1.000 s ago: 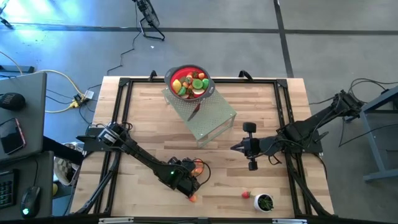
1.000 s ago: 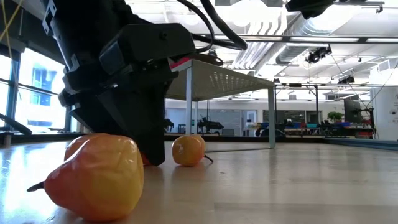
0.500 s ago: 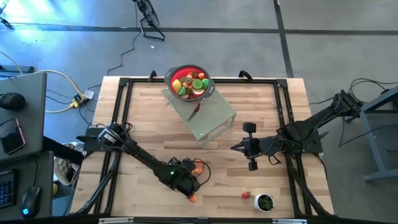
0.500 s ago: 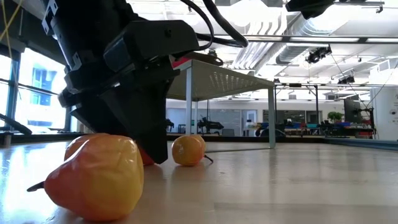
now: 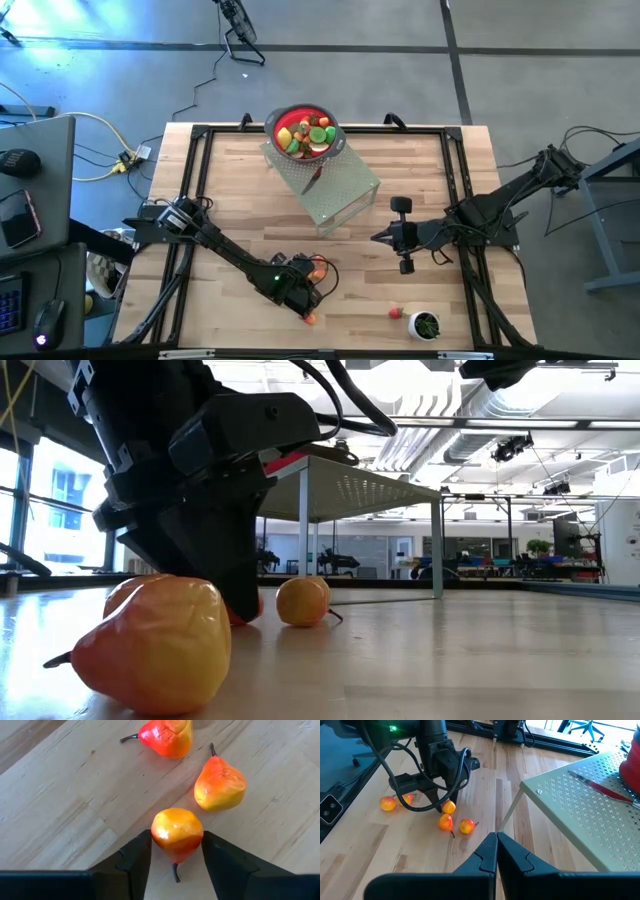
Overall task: Pick & Place Fruit
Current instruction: Put the orange pear into the red strainer on the shelf
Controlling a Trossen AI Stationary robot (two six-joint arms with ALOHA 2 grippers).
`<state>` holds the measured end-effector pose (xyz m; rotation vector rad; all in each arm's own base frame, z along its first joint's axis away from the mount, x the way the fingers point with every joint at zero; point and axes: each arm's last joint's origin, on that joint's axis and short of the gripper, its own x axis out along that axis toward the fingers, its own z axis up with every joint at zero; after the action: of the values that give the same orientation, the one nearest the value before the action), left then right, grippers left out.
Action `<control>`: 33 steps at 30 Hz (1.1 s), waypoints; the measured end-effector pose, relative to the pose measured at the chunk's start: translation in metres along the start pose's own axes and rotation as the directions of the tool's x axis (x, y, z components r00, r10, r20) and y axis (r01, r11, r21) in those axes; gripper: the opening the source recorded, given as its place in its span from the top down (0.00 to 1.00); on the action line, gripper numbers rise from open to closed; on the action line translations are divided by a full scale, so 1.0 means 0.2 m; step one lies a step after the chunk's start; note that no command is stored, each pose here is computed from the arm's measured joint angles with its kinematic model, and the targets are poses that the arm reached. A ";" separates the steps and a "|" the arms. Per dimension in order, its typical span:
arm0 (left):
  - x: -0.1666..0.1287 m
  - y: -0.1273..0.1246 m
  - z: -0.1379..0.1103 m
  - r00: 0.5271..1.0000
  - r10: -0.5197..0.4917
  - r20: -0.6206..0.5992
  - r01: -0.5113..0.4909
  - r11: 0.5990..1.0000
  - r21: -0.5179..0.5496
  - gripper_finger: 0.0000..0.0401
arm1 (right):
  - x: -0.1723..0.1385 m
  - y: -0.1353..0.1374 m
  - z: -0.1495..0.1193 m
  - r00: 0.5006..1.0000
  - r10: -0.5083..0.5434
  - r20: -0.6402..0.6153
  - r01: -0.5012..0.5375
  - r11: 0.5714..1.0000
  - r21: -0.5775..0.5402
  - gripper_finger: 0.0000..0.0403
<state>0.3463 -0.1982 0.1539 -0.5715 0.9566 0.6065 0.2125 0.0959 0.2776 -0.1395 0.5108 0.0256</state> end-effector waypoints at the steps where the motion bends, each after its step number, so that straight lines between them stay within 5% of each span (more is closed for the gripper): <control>1: 0.00 0.00 0.00 1.000 0.000 0.000 0.000 1.000 0.000 0.59 | 0.00 0.00 0.00 1.000 0.000 0.000 0.000 1.000 0.000 0.99; 10: 0.00 0.00 0.00 1.000 0.002 0.000 -0.002 1.000 0.001 0.67 | 0.00 0.00 0.00 1.000 0.002 0.000 -0.002 1.000 0.000 0.99; 33: 0.00 0.00 0.00 1.000 -0.002 0.001 0.002 1.000 0.002 0.67 | 0.00 0.00 0.00 1.000 0.001 -0.001 -0.001 1.000 -0.007 0.99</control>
<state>0.3464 -0.1981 0.1547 -0.5697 0.9560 0.6040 0.2125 0.0960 0.2775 -0.1457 0.5114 0.0287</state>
